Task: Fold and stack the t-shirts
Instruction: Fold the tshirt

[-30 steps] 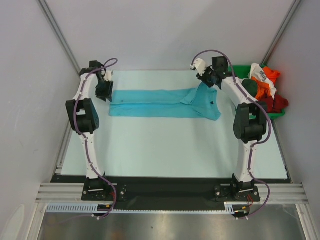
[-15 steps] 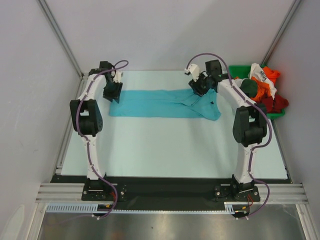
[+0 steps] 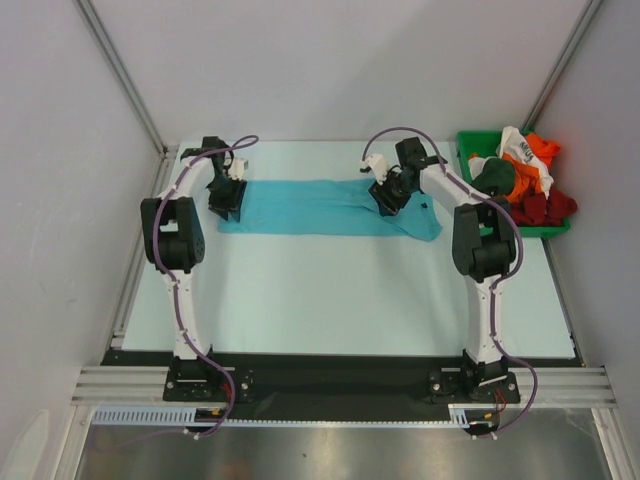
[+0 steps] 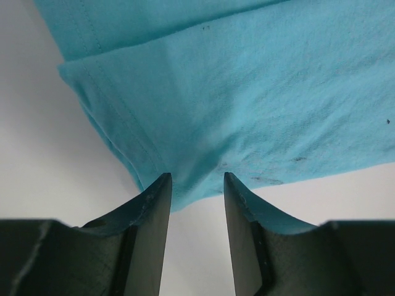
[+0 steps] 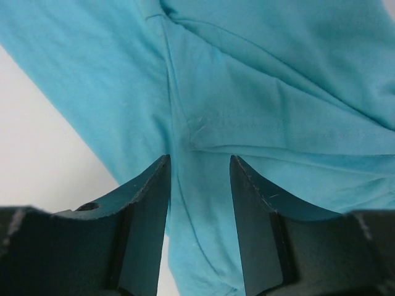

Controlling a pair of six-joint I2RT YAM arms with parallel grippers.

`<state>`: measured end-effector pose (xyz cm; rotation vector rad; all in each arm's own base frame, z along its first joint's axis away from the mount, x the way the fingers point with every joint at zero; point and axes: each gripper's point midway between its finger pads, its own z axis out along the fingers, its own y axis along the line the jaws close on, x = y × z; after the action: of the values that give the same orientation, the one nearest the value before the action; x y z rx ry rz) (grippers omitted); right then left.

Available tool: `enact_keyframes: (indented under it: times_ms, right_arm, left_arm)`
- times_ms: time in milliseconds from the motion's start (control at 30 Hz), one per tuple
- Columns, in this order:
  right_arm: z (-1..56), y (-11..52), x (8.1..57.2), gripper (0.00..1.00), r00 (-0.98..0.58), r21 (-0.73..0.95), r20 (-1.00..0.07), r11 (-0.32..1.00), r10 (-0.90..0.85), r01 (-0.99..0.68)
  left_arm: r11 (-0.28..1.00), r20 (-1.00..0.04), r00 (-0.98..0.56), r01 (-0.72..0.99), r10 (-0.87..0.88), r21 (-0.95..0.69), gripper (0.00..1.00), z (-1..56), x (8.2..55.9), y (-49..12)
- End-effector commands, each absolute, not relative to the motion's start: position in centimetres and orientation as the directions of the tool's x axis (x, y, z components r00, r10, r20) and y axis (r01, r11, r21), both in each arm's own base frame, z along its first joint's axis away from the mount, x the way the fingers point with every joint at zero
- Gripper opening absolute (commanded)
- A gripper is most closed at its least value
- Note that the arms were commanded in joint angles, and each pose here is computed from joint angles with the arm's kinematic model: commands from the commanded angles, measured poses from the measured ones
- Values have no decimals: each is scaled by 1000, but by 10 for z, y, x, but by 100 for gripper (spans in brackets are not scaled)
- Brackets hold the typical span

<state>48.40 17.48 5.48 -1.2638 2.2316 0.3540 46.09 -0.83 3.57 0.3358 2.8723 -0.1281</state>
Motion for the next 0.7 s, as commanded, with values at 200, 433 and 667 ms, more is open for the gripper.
enact_keyframes:
  times_ms: [200, 433, 667]
  right_arm:
    - [57, 180, 515, 50, -387, -93, -599, 541, -701, -836]
    - [50, 180, 523, 48, -390, -101, -596, 548, -701, -830]
    - [66, 184, 534, 20, -365, -133, -631, 559, -685, -819]
  left_arm:
    - [970, -272, -941, 232, 204, -77, 44, 38, 465, -11]
    - [971, -267, -942, 228, 201, -73, 44, 36, 464, -10]
    - [971, -267, -942, 230, 204, -67, 44, 36, 465, -9]
